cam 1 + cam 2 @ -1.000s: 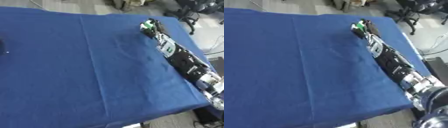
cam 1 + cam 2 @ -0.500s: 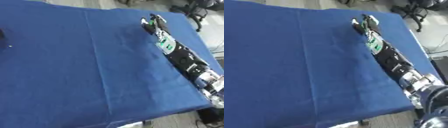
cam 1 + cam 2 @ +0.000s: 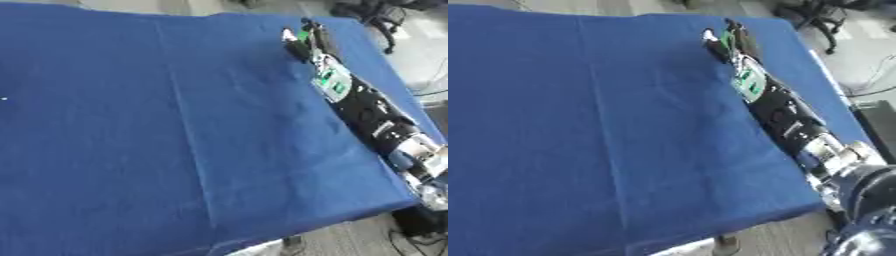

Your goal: Pick up the objects with one hand, pass them to the other hand, and then place them into the box on the other side of the table.

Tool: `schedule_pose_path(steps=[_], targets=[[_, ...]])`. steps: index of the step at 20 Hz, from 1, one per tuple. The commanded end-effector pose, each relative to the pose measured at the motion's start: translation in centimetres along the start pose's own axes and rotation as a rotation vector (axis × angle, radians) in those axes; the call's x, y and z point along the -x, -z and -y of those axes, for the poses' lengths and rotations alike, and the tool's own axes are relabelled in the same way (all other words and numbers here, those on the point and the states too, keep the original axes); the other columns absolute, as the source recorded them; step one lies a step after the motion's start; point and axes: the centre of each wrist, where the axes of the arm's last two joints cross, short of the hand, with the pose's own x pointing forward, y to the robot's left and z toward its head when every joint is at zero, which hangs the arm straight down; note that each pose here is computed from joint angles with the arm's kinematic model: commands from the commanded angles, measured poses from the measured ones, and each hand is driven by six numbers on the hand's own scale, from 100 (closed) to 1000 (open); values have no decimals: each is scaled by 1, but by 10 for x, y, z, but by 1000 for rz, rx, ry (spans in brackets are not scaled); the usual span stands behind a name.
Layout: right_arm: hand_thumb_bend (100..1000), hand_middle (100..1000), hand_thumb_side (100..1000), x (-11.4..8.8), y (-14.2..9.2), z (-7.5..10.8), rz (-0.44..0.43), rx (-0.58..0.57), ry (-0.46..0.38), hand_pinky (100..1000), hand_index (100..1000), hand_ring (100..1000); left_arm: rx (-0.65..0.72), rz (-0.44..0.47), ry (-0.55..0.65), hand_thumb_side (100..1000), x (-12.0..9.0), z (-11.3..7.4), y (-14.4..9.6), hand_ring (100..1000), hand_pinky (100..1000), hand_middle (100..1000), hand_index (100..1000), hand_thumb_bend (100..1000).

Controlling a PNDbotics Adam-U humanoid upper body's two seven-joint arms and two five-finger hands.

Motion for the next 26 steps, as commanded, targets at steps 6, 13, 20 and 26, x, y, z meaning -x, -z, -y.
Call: schedule_pose_path(steps=[6,13,20,26], targets=[[100,822,965,-4,18,41,37,66,-32,685,954,717,-63,47,17,825,-10,-11,5,604,857,557,825,272],[100,802,924,-18,25,52,104,102,1,680,948,689,-81,41,15,836,-11,-13,5,602,858,556,825,271],[100,825,907,-11,25,61,85,119,-40,691,952,705,-91,23,20,831,-9,-13,3,601,856,554,826,278],[100,861,901,13,21,57,5,90,-104,725,960,756,-91,31,41,833,-11,-17,4,601,856,554,829,276]])
